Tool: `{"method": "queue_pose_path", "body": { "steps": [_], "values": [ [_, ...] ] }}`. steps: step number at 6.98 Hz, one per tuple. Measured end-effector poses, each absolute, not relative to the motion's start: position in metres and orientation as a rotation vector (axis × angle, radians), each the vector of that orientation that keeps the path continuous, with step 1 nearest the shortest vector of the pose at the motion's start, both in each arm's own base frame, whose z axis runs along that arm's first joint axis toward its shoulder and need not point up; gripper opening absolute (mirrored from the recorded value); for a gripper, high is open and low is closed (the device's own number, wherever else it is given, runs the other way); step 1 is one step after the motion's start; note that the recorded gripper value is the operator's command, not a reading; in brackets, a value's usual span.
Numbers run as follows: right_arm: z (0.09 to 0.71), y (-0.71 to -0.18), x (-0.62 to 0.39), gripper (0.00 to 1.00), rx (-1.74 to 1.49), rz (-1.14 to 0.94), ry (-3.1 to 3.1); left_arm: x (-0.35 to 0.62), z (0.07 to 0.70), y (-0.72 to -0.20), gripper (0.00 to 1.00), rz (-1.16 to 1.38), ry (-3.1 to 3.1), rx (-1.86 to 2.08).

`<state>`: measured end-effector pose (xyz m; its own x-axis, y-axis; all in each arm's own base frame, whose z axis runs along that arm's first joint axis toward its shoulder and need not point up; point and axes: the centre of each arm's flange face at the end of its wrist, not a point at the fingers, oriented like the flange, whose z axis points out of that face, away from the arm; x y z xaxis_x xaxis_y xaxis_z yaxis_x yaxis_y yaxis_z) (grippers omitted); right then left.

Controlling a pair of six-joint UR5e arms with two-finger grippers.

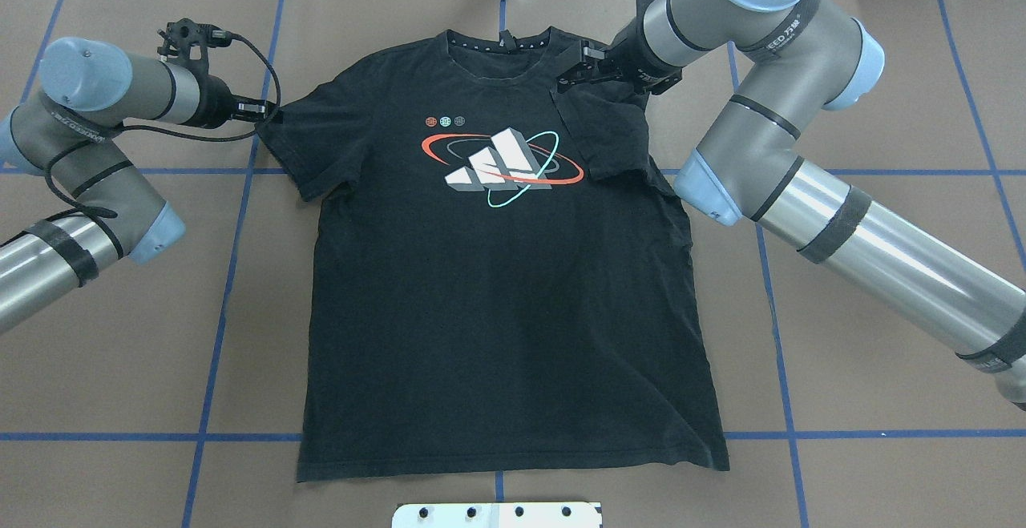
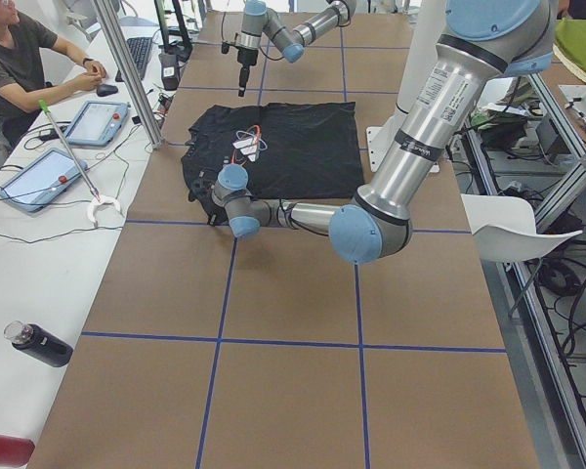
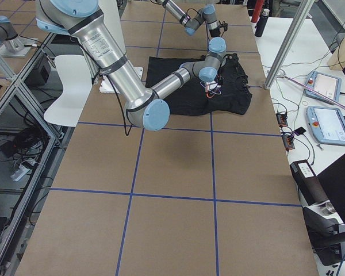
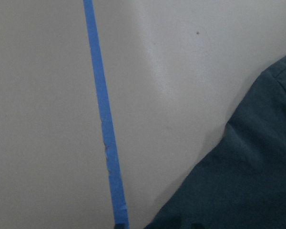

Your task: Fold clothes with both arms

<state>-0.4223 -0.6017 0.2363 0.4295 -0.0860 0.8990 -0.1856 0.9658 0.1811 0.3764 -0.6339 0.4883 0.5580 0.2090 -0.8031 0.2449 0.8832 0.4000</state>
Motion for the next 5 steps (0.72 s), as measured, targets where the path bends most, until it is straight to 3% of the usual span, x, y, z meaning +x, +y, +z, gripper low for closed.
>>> {"method": "queue_pose_path", "body": {
  "steps": [3,4,5],
  "values": [
    [0.2373,-0.6019,-0.4207,1.0,0.268,0.066,-1.126,0.3757,0.4897,-0.6337,0.34,-0.02,0.988,0.509],
    [0.2379,-0.6023,-0.4204,1.0,0.268,0.067,-1.125,0.3753,0.4896,-0.6338,0.24,-0.021,0.988,0.51],
    [0.2384,-0.6026,-0.4201,1.0,0.268,0.068,-1.124,0.3751,0.4893,-0.6339,0.08,-0.021,0.988,0.51]
  ]
}}
